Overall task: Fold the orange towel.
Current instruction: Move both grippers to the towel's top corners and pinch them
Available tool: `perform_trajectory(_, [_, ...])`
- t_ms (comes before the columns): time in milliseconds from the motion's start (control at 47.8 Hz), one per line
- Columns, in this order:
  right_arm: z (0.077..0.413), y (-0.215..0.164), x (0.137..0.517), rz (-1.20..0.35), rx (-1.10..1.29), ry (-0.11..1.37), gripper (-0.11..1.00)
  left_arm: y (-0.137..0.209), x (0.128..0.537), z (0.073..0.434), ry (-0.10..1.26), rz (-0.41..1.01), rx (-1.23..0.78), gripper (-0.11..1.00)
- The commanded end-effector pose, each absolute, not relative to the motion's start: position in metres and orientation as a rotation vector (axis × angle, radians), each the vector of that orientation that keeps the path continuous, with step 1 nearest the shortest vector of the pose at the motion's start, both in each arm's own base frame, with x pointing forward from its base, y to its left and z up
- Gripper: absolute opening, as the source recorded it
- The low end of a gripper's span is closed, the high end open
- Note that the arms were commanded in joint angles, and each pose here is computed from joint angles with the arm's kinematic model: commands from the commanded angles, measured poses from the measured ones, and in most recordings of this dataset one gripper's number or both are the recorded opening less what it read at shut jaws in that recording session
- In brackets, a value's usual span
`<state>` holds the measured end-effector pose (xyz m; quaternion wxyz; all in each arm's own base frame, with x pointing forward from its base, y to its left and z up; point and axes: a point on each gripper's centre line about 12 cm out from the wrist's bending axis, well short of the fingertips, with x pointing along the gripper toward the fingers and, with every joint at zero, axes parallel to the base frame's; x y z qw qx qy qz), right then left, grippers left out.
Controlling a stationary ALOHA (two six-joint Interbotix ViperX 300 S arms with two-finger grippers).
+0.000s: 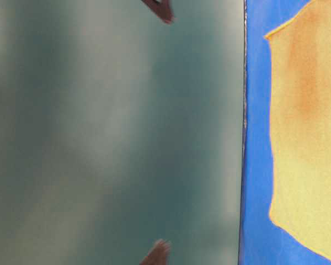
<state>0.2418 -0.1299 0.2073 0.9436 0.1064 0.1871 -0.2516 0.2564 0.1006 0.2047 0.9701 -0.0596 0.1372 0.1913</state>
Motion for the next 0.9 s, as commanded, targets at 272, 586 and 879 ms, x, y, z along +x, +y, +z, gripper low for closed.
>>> perform_trajectory(272, [0.142, -0.178, 0.264, -0.601, 0.253, 0.548, 0.54, 0.161, 0.293, 0.146, 0.41, 0.514, -0.163, 0.92])
perform_trajectory(586, [0.093, -0.194, 0.27, -0.627, 0.277, 0.606, 0.53, 0.188, 0.297, 0.09, 0.496, 0.573, -0.192, 0.92])
perform_trajectory(879, [0.086, -0.194, 0.271, -0.625, 0.279, 0.621, 0.41, 0.194, 0.301, 0.063, 0.571, 0.574, -0.192, 0.75])
